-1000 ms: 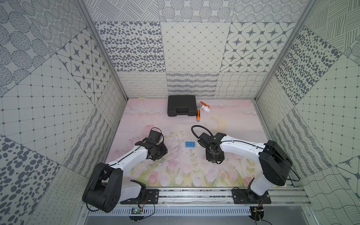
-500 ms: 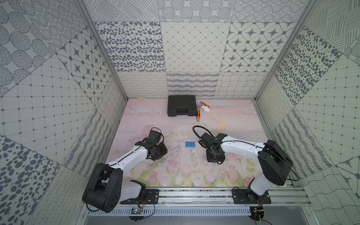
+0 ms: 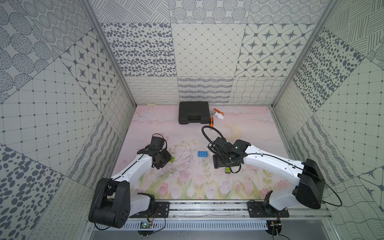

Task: Assemble the number 4 with lego
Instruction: Assemble the lego brick with the lego brick, then move the lego brick at the center of the board, then pick up the lego brick from the center of the board, then assemble the lego brick with the lego brick.

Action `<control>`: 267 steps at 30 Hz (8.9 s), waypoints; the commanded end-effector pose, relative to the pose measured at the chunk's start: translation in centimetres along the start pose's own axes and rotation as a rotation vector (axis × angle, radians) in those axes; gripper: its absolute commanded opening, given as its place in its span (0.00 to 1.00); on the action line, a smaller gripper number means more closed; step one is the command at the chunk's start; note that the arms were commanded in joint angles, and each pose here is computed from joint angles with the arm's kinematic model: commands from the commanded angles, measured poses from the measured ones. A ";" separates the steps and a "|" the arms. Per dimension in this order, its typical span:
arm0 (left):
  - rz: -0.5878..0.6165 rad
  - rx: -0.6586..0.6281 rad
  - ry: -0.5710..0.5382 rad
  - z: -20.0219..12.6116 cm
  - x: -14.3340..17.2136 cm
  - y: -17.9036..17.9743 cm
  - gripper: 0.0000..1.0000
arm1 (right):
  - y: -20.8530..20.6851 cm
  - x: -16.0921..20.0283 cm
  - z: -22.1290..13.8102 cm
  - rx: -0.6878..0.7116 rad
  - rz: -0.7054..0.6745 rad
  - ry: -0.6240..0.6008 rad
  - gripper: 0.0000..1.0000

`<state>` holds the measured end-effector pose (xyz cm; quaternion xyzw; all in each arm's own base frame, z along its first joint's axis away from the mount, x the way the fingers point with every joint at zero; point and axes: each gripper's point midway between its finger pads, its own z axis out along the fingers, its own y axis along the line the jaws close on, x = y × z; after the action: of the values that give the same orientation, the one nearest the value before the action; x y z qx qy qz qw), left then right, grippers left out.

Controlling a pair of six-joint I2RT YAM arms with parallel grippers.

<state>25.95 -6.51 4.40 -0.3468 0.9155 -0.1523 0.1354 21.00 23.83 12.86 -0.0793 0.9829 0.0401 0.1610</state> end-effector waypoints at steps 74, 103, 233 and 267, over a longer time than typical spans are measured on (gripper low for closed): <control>-0.270 -0.102 0.139 2.3 6.3 7.1 0.18 | 23.6 -0.6 11.2 -0.216 -0.629 0.040 0.79; -0.281 -0.049 0.218 2.8 8.6 6.6 0.13 | 18.7 -2.6 6.7 -0.145 -0.333 -0.028 0.22; -0.240 0.020 0.158 -2.9 8.7 6.5 0.00 | 20.8 -0.3 10.8 0.092 0.115 0.146 0.06; -0.282 0.103 0.127 -2.8 8.6 6.3 0.01 | 16.7 5.1 13.2 0.237 -0.062 0.265 0.00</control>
<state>14.74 -7.24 3.36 -0.4542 0.8571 -0.2327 0.0700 20.14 45.93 4.63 -0.0697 0.9925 0.0222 0.0976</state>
